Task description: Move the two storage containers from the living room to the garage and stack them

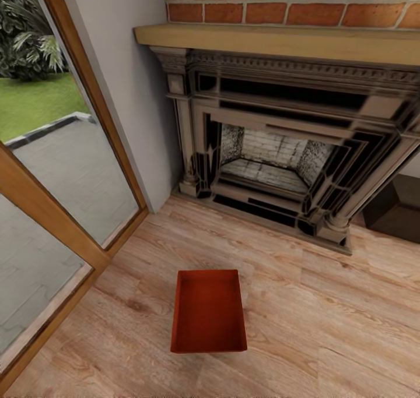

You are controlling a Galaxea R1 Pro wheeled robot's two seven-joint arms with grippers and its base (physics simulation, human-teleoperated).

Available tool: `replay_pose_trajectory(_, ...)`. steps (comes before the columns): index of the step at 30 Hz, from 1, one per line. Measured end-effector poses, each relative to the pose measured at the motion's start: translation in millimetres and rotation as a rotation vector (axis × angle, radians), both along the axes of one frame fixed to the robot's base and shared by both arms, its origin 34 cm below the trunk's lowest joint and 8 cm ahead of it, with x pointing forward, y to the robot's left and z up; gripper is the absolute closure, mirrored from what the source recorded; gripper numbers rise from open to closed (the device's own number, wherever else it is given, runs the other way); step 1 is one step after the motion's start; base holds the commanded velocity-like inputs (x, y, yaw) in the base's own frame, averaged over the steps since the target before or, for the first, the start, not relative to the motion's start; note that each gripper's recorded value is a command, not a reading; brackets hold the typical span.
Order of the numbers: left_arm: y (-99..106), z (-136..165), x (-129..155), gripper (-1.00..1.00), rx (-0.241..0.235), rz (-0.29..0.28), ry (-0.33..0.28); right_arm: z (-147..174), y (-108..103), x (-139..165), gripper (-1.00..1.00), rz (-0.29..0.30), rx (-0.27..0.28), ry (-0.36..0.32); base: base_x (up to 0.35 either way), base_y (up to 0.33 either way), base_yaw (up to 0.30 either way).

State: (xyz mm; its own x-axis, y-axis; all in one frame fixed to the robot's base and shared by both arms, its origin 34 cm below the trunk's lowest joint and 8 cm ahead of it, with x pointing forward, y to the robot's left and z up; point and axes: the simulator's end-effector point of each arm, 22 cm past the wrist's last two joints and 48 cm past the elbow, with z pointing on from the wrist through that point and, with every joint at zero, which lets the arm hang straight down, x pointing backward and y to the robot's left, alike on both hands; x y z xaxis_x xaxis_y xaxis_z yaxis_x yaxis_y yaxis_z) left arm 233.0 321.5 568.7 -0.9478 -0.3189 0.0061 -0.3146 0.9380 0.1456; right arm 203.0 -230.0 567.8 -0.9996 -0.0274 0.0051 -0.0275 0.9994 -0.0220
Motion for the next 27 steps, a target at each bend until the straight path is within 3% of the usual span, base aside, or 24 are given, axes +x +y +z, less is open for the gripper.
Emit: replay_pose_trajectory(27, 0, -4, -19, -1.00, 0.000, 0.000, 0.045, -3, -1, -16, -1.00, 0.003, 0.002, 0.034, 0.000, 0.000, 0.000)
